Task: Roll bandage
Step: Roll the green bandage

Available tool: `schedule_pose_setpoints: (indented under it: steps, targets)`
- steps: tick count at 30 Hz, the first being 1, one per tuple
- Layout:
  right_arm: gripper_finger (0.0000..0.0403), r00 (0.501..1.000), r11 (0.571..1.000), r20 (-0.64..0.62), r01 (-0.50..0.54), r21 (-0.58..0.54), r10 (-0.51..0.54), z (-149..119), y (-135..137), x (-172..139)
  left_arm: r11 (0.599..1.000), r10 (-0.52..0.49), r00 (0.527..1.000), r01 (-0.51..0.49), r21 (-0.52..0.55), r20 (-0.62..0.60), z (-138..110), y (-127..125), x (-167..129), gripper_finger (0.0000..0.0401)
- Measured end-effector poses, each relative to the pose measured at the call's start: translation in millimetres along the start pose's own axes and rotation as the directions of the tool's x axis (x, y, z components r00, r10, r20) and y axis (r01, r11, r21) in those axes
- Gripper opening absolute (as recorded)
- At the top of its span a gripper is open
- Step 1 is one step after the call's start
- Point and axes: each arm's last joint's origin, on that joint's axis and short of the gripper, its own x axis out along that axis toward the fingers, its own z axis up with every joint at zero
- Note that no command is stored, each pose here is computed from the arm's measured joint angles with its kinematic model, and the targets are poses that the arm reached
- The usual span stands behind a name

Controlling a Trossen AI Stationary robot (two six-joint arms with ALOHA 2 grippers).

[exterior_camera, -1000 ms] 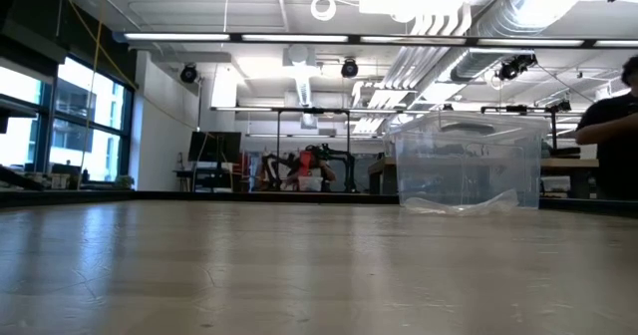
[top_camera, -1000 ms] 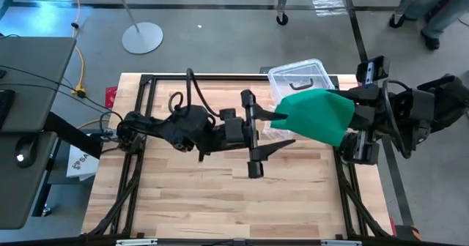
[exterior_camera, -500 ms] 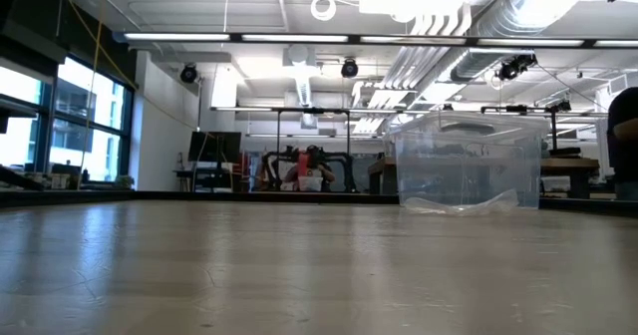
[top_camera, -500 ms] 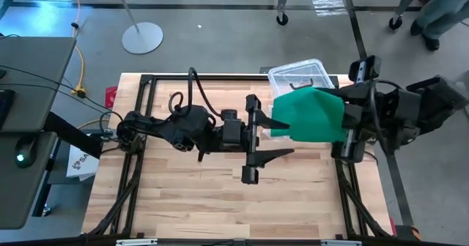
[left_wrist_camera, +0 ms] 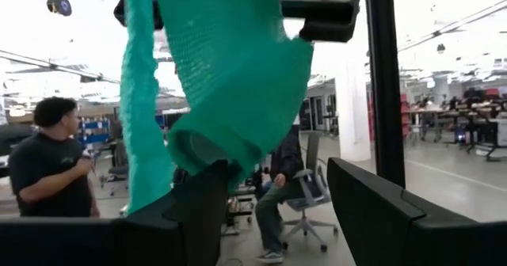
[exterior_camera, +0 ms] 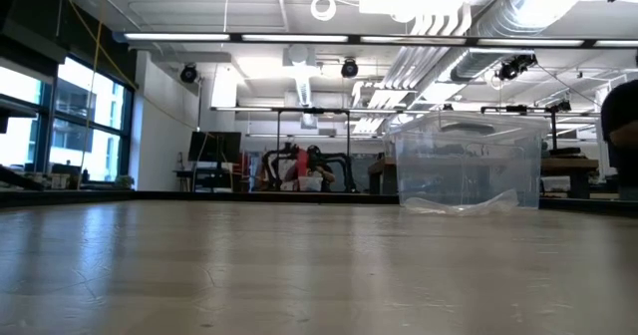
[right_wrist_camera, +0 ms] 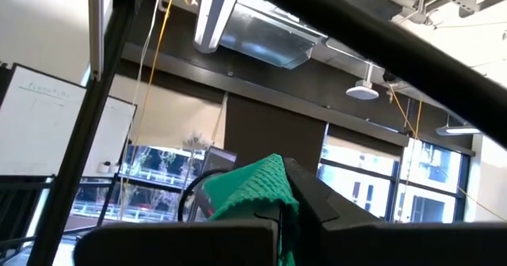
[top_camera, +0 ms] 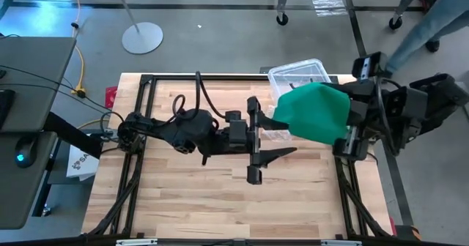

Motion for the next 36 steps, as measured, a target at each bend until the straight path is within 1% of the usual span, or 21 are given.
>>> schedule_pose_setpoints:
  steps: [2, 5, 11, 16, 19, 22, 24, 26, 28, 29, 30, 32, 34, 36]
  targets:
    - [0.0000, 1.000, 1.000, -0.002, -0.003, -0.003, 0.003, 0, 0, 0, 1.000, 0.001, 1.000, -0.001, -0.001, 0.026, 3, 0, 0, 0.0211]
    - [0.0000, 1.000, 1.000, 0.001, -0.006, 0.000, 0.006, 0, 0, 0, 0.999, -0.040, 0.997, 0.040, 0.005, 0.060, 6, -1, -1, 0.0211]
    - [0.0000, 1.000, 1.000, 0.014, -0.022, 0.004, 0.022, 0, 1, 0, 0.998, -0.066, 0.992, 0.067, -0.010, 0.104, 4, -2, 2, 0.0211]
    - [0.0000, 1.000, 1.000, 0.011, -0.022, -0.001, 0.022, -1, 3, 1, 0.998, -0.053, 0.986, 0.058, -0.028, 0.155, 3, -3, 5, 0.0211]
    - [0.0000, 1.000, 1.000, 0.009, -0.024, 0.005, 0.024, -2, 4, 2, 0.995, -0.022, 0.988, 0.036, -0.092, 0.152, 3, -2, 5, 0.0201]
    - [0.0000, 1.000, 1.000, 0.005, -0.027, 0.001, 0.027, -3, 5, 2, 0.991, -0.004, 0.987, 0.026, -0.133, 0.160, 4, -1, 5, 0.0170]
    - [0.0000, 1.000, 1.000, 0.003, -0.029, -0.001, 0.029, -3, 5, 2, 0.986, -0.002, 0.986, 0.030, -0.167, 0.167, 4, 0, 5, 0.0137]
    - [0.0000, 1.000, 1.000, -0.004, -0.027, -0.004, 0.027, -3, 5, 2, 0.978, -0.001, 0.986, 0.036, -0.205, 0.167, 4, 1, 5, 0.0094]
    - [0.0000, 0.999, 1.000, -0.034, 0.005, -0.004, -0.005, -4, 4, 2, 0.973, -0.018, 0.986, 0.055, -0.226, 0.163, 4, 0, 5, 0.0042]
    - [0.0000, 0.998, 0.999, -0.060, 0.032, -0.002, -0.032, -4, 4, 1, 0.971, -0.030, 0.987, 0.066, -0.230, 0.157, 4, -1, 4, 0.0024]
    - [0.0000, 0.994, 0.998, -0.091, 0.063, -0.002, -0.063, -4, 4, 0, 0.969, -0.038, 0.988, 0.072, -0.236, 0.148, 5, -2, 4, 0.0016]
    - [0.0000, 0.976, 0.991, -0.169, 0.135, -0.015, -0.135, -6, 4, -3, 0.963, -0.047, 0.990, 0.081, -0.257, 0.135, 11, -4, -1, 0.0018]
    - [0.0000, 0.943, 0.976, -0.251, 0.218, -0.026, -0.217, -7, 3, -6, 0.959, -0.047, 0.992, 0.077, -0.273, 0.116, 19, -4, -6, 0.0018]
    - [0.0000, 0.897, 0.956, -0.332, 0.289, -0.055, -0.290, -8, 3, -9, 0.958, -0.048, 0.994, 0.072, -0.278, 0.094, 26, -4, -12, 0.0010]
